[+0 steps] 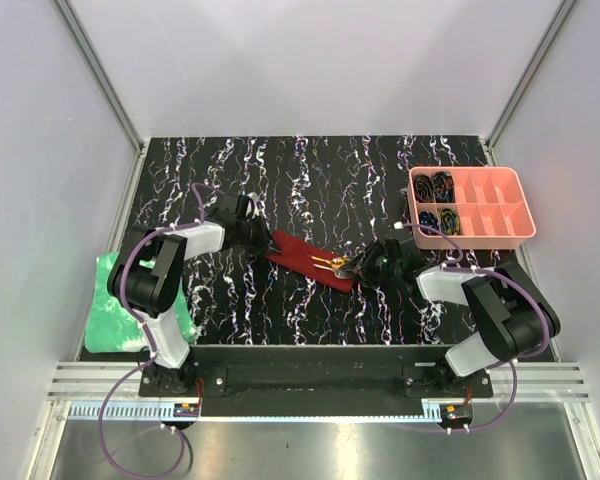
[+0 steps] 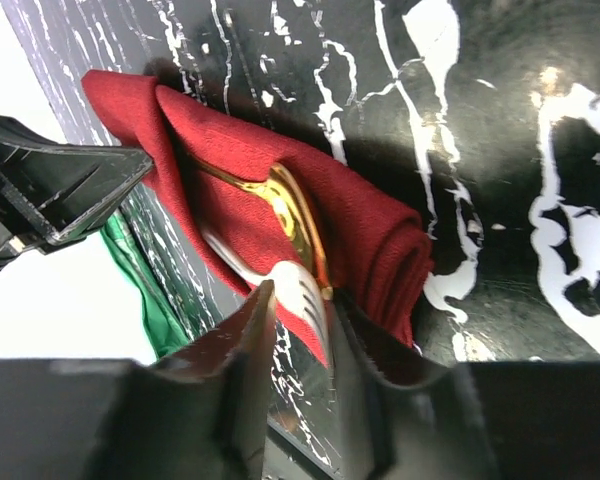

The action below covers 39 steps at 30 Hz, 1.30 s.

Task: Fold the napkin into a case and place the utensils inside
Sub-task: Stuff the fork into the folded napkin.

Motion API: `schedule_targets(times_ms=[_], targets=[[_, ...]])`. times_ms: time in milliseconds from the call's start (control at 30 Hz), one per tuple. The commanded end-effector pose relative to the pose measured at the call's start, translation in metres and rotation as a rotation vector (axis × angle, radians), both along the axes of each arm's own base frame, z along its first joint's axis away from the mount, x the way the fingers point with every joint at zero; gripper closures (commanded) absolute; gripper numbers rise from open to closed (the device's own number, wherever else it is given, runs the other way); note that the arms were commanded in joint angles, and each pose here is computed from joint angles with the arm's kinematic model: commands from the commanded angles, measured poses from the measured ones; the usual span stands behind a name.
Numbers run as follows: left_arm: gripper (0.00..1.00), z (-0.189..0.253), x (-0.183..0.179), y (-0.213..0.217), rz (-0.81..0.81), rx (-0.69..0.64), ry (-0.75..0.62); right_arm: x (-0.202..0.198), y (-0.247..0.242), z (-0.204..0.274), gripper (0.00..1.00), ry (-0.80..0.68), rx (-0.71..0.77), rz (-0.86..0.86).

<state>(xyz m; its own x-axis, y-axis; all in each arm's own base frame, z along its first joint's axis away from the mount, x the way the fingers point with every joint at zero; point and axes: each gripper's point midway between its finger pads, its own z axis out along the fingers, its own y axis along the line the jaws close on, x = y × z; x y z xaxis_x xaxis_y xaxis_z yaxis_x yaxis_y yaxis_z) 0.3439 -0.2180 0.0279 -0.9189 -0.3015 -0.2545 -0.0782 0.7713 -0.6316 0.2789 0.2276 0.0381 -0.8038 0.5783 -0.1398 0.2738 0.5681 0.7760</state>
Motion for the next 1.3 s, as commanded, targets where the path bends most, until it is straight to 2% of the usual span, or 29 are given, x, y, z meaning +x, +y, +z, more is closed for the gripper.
schedule_targets(times_ms=[0,100,233,333,533,633,667,700,933,1267], targets=[[1.00,0.011,0.001,-0.001,-0.005,0.004,-0.046,0.009,0.011,0.025,0.56,-0.074,0.036,0.032],[1.00,0.023,0.003,0.000,-0.006,0.012,-0.078,0.000,0.005,0.028,0.44,-0.063,0.002,0.044],[1.00,0.048,0.005,-0.002,-0.013,0.003,-0.136,-0.011,-0.003,0.031,0.36,-0.067,-0.034,0.059],[1.00,0.053,0.004,-0.002,-0.014,0.012,-0.152,-0.011,-0.007,0.030,0.36,-0.080,-0.062,0.059],[1.00,0.052,0.001,0.000,-0.013,0.018,-0.145,-0.010,0.000,0.021,0.50,-0.048,-0.063,0.104],[1.00,0.047,0.002,0.003,-0.010,0.041,-0.132,-0.009,0.004,0.018,0.74,-0.038,-0.051,0.112],[1.00,0.046,0.002,0.004,-0.010,0.047,-0.130,-0.007,0.005,0.020,0.85,-0.042,-0.042,0.111],[1.00,0.045,0.003,0.004,-0.007,0.051,-0.128,-0.008,0.006,0.019,0.88,-0.034,-0.040,0.108],[1.00,0.037,0.004,0.006,0.005,0.063,-0.118,-0.007,0.011,0.023,0.97,-0.012,0.017,0.070],[0.99,0.036,0.032,0.037,0.078,0.124,-0.081,-0.009,0.012,0.016,0.99,0.004,0.020,0.078]])
